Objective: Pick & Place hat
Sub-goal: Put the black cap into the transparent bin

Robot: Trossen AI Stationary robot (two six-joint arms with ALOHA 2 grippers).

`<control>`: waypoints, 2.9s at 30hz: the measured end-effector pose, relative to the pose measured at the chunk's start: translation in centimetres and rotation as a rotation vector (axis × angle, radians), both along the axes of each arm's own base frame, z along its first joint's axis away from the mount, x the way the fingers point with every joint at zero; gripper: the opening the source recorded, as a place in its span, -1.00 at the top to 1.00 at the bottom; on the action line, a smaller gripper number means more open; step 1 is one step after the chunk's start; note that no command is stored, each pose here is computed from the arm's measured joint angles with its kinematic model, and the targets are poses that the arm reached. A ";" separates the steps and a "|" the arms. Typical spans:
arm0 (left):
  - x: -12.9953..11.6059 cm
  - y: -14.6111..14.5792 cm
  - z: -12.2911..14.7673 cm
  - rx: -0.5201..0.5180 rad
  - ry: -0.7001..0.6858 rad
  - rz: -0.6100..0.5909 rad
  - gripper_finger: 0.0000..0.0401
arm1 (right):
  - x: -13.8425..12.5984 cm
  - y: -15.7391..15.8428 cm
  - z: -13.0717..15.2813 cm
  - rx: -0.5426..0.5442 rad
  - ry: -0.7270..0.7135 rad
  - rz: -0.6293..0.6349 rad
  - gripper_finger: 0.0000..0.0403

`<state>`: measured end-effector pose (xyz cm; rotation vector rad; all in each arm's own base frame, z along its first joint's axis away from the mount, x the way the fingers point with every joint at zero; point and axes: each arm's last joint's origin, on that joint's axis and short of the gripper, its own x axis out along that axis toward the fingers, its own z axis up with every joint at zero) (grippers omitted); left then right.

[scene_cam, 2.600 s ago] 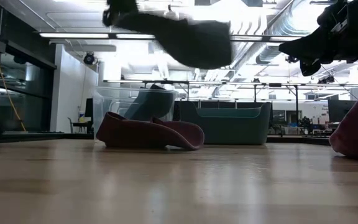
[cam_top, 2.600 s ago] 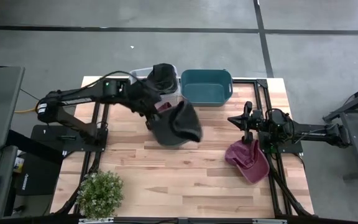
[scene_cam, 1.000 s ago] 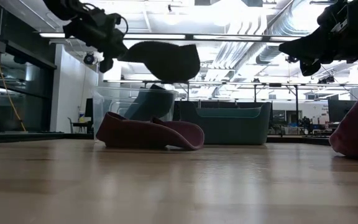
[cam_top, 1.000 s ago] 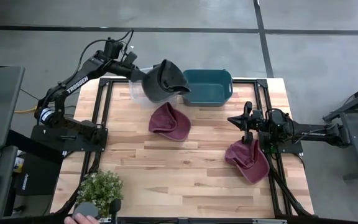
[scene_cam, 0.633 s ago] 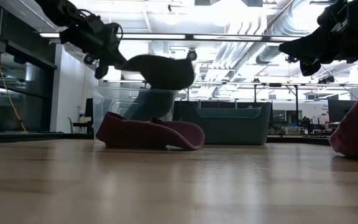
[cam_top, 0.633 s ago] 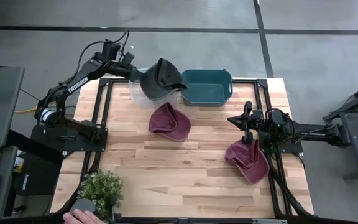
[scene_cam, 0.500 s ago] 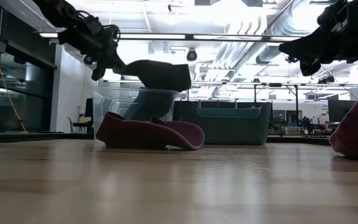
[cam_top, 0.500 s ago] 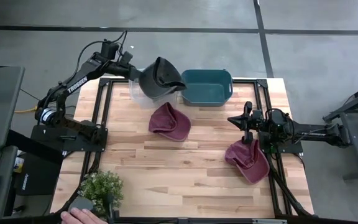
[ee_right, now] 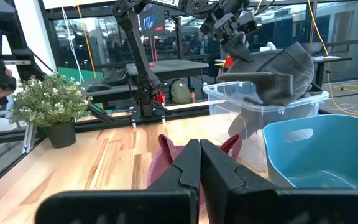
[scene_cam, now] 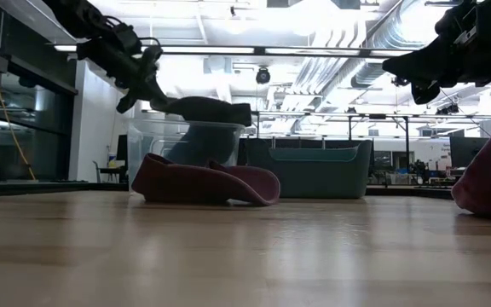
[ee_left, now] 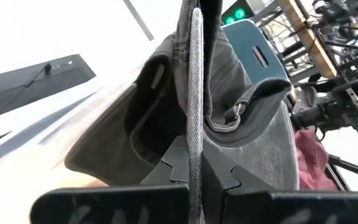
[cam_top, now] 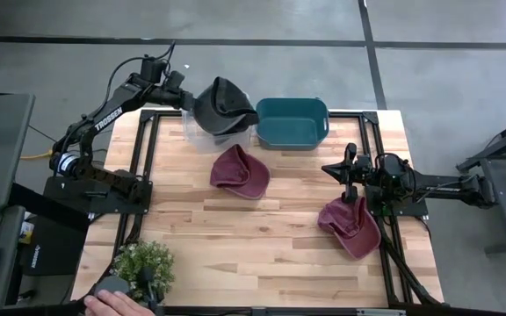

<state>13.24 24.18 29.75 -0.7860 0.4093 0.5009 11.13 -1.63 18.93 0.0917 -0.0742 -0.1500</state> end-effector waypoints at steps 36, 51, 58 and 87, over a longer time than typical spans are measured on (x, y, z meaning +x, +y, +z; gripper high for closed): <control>-0.1 0.1 -0.2 -0.036 0.033 0.093 -0.26 | 0.0 0.0 0.0 0.000 0.000 0.000 1.00; 0.0 -2.2 3.8 -0.062 -0.154 0.064 -0.26 | 0.0 0.0 0.0 0.000 0.000 0.000 1.00; 2.8 -6.2 5.4 0.073 -0.106 0.030 -0.26 | 0.0 0.0 0.0 0.000 0.000 0.000 1.00; 16.3 -21.9 -3.2 0.931 0.741 0.257 -0.26 | 0.0 0.0 0.0 0.000 0.000 0.000 1.00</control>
